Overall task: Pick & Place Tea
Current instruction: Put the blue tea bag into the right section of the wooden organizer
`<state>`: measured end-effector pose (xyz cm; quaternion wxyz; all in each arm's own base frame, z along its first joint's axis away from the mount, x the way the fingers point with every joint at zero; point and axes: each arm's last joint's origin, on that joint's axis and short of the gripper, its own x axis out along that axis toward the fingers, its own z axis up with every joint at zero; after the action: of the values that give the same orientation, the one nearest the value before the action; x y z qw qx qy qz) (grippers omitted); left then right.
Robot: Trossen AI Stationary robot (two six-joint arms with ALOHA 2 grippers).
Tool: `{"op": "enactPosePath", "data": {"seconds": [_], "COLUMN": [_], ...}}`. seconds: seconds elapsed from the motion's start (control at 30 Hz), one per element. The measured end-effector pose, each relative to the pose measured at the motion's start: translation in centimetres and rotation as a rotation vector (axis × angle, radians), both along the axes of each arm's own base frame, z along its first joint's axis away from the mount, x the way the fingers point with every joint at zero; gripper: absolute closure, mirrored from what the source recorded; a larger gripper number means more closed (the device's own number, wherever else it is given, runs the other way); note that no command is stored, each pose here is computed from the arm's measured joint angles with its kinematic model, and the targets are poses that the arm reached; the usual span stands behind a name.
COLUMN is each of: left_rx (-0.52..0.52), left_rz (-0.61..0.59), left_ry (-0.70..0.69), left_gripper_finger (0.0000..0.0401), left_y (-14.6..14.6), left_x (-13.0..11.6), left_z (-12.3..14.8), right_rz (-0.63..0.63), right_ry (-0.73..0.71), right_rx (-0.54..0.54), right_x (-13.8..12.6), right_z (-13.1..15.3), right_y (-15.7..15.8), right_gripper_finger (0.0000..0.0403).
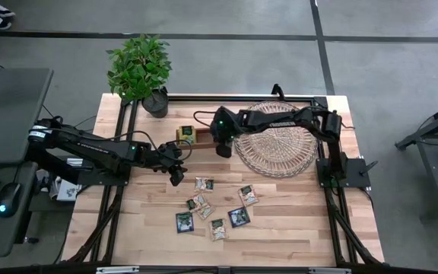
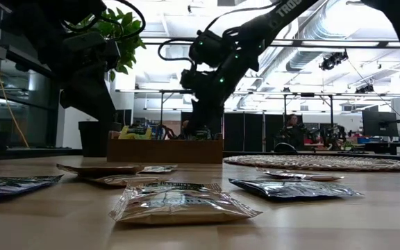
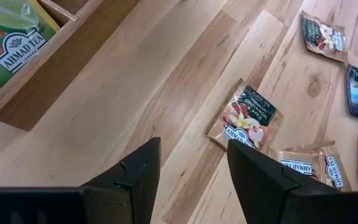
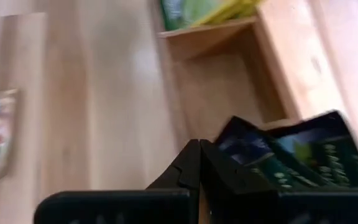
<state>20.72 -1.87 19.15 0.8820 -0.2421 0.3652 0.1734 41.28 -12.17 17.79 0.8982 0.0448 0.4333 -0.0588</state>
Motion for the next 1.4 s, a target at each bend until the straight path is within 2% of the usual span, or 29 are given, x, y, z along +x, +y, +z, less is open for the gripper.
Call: {"op": "enactPosePath", "data": {"seconds": [0.13, 0.33, 0.6, 0.83, 1.07, 1.27, 1.4], "left_rx": [0.000, 0.000, -0.001, -0.004, -0.052, -0.121, -0.176], "left_rz": [0.000, 0.000, -0.001, -0.004, -0.051, -0.063, -0.031], "left_ry": [0.000, 0.001, 0.003, 0.003, 0.009, 0.003, -0.013], "left_gripper_finger": [0.0217, 0.0217, 0.0217, 0.0217, 0.0217, 0.0217, 0.0217], "left_y": [0.0, 0.0, 0.0, 0.0, -0.4, -2.4, -4.6], "left_x": [0.0, 0.0, 0.0, 0.0, -0.1, -0.4, -0.9], "left_z": [0.0, 0.0, 0.0, 0.0, 0.0, 0.0, 0.0], "right_rz": [-0.087, -0.208, -0.215, -0.070, 0.138, 0.258, 0.296], "right_ry": [-0.002, -0.016, -0.048, -0.110, -0.145, -0.100, -0.096], "right_rx": [-0.055, -0.041, 0.004, 0.123, 0.225, 0.237, 0.233], "right_x": [0.0, -0.3, -0.2, -0.1, 0.6, 1.5, 1.6], "right_z": [0.1, 0.2, 0.4, 1.9, 3.1, 2.0, 2.0], "right_y": [-0.5, -1.8, -2.0, -0.6, 3.8, 9.0, 10.9], "right_gripper_finger": [0.0401, 0.0402, 0.0402, 0.0402, 0.0403, 0.0403, 0.0403]}}
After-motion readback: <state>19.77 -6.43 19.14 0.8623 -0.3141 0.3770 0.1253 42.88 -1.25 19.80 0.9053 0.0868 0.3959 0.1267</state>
